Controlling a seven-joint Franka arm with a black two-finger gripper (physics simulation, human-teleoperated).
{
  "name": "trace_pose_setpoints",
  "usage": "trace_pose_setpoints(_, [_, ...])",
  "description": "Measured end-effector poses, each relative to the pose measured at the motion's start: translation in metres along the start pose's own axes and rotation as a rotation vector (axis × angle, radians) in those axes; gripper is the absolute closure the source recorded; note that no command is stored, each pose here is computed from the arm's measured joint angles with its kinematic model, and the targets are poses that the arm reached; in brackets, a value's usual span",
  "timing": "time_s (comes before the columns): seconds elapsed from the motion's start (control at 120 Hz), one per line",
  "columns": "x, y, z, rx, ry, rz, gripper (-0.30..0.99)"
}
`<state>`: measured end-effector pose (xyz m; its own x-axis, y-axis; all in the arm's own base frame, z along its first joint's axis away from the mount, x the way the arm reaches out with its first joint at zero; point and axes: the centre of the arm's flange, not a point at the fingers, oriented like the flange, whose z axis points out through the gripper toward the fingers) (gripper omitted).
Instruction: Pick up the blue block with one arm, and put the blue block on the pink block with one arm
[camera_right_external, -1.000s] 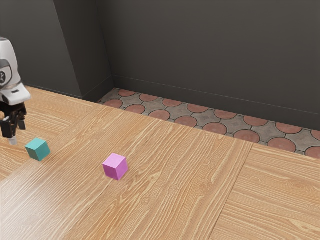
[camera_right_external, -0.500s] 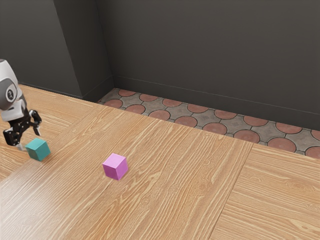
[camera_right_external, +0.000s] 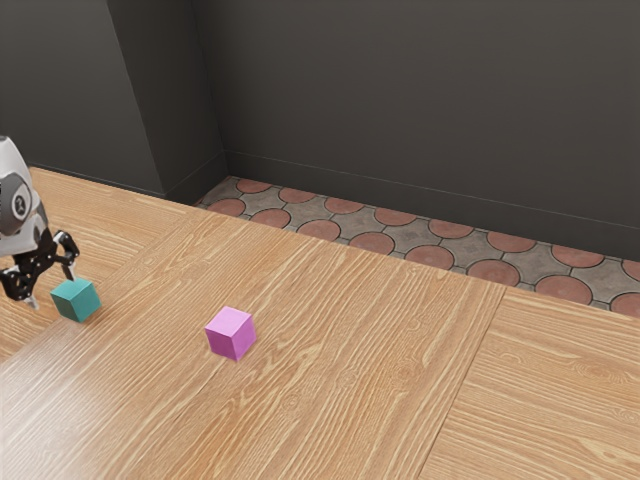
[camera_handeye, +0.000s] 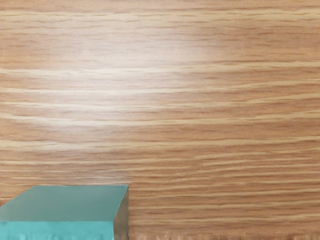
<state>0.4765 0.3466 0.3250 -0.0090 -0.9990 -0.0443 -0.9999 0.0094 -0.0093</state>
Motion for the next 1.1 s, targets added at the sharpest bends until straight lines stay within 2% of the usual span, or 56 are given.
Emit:
trace_pose_setpoints(0.367, [-0.019, -0.034, 0.013, 0.024, -0.03, 0.013, 0.0])
trace_pose_setpoints(0.983, [-0.014, -0.037, 0.071, -0.026, 0.039, -0.056, 0.0])
trace_pose_setpoints(1.033, [-0.015, -0.036, 0.075, -0.03, 0.042, -0.059, 0.05])
trace_pose_setpoints(1.1, [-0.015, -0.035, 0.077, -0.031, 0.042, -0.063, 0.18])
